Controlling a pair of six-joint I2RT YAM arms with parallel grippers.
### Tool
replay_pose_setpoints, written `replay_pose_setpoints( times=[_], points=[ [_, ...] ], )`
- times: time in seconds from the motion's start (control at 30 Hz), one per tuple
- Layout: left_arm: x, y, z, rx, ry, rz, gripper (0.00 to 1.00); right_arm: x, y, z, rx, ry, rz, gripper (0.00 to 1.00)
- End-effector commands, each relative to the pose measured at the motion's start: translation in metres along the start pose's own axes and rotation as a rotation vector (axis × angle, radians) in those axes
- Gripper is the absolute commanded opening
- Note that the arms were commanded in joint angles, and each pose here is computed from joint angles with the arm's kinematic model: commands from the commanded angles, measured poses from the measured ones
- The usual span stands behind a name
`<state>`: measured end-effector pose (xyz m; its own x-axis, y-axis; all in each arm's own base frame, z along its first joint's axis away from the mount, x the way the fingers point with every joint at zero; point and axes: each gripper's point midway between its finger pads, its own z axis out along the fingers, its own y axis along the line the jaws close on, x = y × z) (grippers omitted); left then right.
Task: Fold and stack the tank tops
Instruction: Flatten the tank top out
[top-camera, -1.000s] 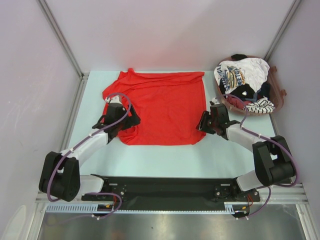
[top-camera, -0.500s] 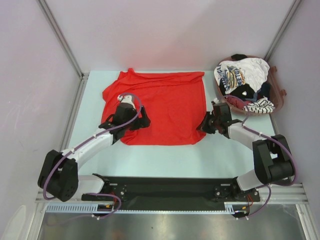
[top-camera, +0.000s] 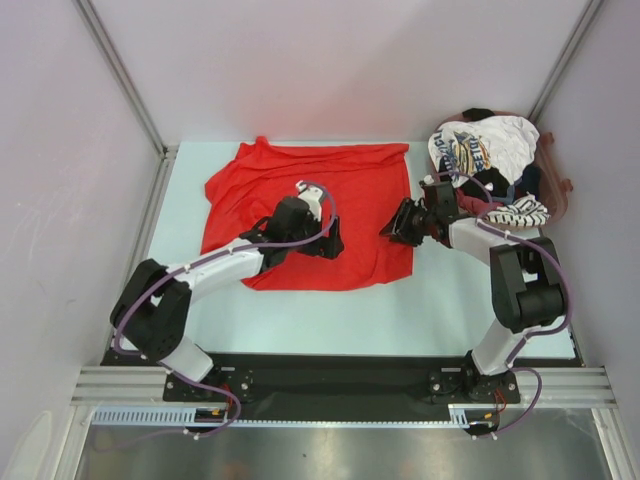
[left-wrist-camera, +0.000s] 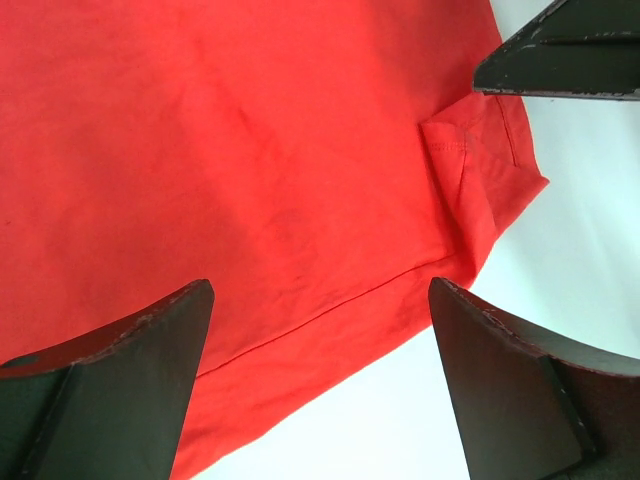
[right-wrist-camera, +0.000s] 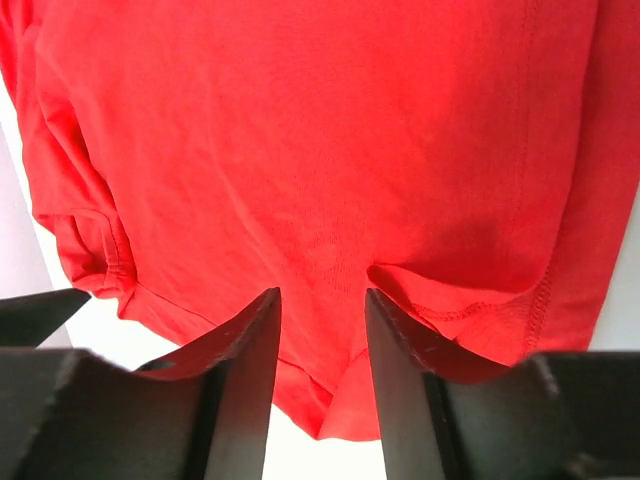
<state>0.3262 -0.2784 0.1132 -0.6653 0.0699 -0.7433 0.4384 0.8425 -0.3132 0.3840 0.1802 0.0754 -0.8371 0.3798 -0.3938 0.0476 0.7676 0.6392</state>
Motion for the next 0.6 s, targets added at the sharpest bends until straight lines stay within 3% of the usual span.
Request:
replay_pose_setpoints(
  times=[0.0, 0.07, 0.2, 0.3, 0.57],
  points=[
    [-0.017, -0.019, 0.006, 0.092, -0.030, 0.041, 0.95, -0.015, 0.009, -0.010, -0.045, -0.030, -0.016, 0.47],
    [-0.017, -0.021, 0.007, 0.100, -0.025, 0.044, 0.95, -0.011, 0.001, -0.015, -0.037, -0.024, -0.015, 0.47],
    [-0.015, -0.019, 0.008, 0.090, -0.024, 0.043, 0.94, 0.002, -0.009, -0.025, -0.019, -0.019, -0.047, 0.33],
    [-0.018, -0.018, 0.005, 0.083, -0.036, 0.040, 0.95, 0.011, -0.014, -0.027, -0.006, -0.010, -0.085, 0.30],
    [-0.026, -0.005, -0.009, -0.005, -0.051, -0.011, 0.95, 0.020, -0.024, -0.010, 0.068, 0.030, -0.189, 0.41]
  ],
)
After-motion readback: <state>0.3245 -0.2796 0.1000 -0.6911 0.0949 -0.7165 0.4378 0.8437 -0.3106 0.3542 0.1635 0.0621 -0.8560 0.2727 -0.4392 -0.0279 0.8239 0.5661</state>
